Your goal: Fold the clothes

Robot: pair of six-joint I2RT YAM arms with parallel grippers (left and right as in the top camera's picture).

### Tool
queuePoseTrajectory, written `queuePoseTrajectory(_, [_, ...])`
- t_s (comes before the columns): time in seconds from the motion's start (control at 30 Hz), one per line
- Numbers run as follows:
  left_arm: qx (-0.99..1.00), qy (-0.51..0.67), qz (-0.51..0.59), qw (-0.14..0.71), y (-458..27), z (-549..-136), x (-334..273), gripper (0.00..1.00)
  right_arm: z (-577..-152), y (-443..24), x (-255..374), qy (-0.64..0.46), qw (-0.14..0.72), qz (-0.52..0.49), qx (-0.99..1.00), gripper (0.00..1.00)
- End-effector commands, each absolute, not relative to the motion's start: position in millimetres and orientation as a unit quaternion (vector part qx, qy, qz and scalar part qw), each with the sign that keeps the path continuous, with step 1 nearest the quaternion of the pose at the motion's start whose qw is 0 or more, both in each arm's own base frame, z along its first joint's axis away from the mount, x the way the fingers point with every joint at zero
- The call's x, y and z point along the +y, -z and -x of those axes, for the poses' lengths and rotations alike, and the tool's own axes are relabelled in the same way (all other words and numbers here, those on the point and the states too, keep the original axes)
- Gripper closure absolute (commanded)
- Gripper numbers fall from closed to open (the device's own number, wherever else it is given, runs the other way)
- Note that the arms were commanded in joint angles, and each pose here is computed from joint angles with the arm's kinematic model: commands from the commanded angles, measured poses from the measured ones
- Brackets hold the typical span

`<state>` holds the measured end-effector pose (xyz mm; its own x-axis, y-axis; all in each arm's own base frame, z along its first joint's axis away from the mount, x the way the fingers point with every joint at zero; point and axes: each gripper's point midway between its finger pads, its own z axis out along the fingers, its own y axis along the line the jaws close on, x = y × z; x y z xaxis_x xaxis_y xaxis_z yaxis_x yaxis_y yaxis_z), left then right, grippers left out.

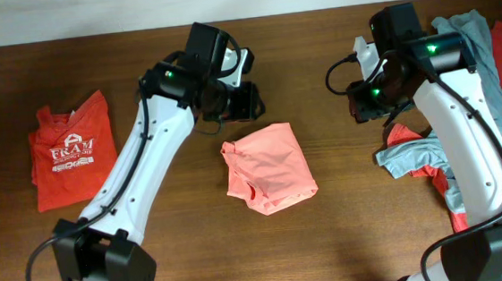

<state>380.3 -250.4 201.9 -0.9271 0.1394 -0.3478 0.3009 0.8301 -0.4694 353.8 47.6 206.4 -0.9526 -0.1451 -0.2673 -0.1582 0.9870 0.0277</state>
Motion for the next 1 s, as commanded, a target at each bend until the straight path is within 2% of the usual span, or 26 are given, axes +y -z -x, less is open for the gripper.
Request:
queuePoseTrajectory(0.0, [0.948,0.308,-0.051,0.058,-156,-354,-273,0.63,-354,-204,13,0.034,0.127,0.019,0.991,0.48])
queuePoseTrajectory(0.23, [0.914,0.403,-0.050,0.004,-84,-314,-300,0.64,-348,-202,-34,0.013,0.117,-0.075,0.990,0.47])
queuePoseTrajectory(0.47, [0.863,0.495,-0.096,0.001,-49,-273,-305,0.63,-349,-202,-42,0.004,0.119,-0.089,0.989,0.47])
queuePoseTrajectory(0.57, [0.865,0.493,-0.092,-0.005,-34,-260,-298,0.63,-348,-202,-42,0.003,0.119,-0.089,0.989,0.47])
queuePoseTrajectory(0.67, [0.895,0.443,-0.058,0.007,-6,-259,-279,0.62,-348,-202,-41,0.003,0.118,-0.089,0.989,0.47])
queuePoseTrajectory(0.73, [0.924,0.381,-0.016,0.027,16,-269,-258,0.44,-348,-202,-41,0.003,0.117,-0.089,0.989,0.47])
queuePoseTrajectory(0.93, [0.897,0.432,-0.048,0.082,-7,-290,-276,0.37,-345,-201,-41,0.003,0.112,-0.089,0.990,0.48])
queuePoseTrajectory(0.97, [0.868,0.479,-0.081,0.107,-29,-297,-289,0.37,-345,-201,-41,0.003,0.111,-0.089,0.990,0.47])
